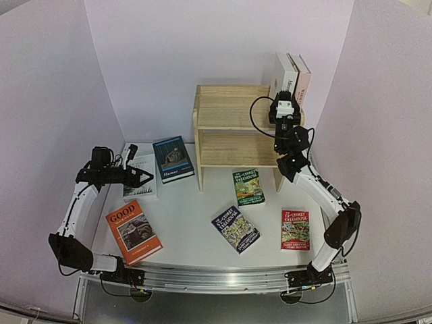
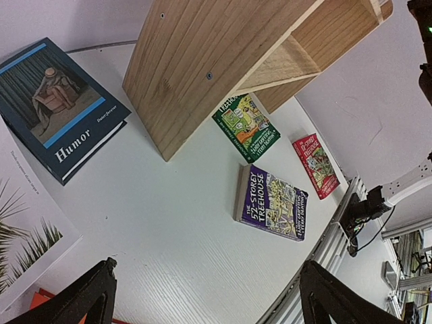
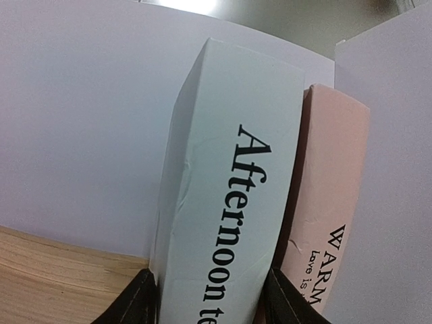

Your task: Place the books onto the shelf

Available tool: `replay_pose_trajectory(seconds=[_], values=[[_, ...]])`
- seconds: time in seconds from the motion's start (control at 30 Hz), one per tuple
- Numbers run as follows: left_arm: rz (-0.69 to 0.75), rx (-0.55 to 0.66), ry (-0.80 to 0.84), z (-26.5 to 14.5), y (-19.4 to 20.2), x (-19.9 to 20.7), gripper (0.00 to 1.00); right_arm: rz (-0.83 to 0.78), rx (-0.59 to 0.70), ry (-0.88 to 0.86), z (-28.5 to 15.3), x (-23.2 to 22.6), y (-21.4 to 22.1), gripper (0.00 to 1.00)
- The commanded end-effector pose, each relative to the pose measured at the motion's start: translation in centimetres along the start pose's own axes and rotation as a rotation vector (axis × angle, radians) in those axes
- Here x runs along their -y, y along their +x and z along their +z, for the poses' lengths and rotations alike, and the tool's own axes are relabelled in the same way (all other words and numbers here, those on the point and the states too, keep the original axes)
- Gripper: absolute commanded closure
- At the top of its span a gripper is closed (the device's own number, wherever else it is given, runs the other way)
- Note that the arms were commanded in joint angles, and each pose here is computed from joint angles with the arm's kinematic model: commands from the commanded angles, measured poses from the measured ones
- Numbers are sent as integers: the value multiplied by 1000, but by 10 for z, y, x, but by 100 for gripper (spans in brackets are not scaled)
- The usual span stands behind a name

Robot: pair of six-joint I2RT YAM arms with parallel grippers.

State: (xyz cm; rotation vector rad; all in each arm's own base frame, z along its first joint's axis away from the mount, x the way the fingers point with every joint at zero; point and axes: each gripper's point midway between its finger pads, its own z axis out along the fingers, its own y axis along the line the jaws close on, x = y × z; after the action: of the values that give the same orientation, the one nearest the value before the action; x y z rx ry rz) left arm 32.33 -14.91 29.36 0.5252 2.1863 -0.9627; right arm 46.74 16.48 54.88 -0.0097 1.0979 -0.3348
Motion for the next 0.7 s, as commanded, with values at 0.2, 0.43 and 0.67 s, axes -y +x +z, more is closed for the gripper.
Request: replay_pose_trajectory(seconds=[0.2,0.43,0.67], values=[[24,17,28,-2,-4,7,6,1,16,137,-12,21,-21,43],[24,21,45,-3,-5,11,6,-5,17,170,-18,30,-22,42],[15,8,36,-1,-1,8,6,-3,25,126,-31,22,-28,37]])
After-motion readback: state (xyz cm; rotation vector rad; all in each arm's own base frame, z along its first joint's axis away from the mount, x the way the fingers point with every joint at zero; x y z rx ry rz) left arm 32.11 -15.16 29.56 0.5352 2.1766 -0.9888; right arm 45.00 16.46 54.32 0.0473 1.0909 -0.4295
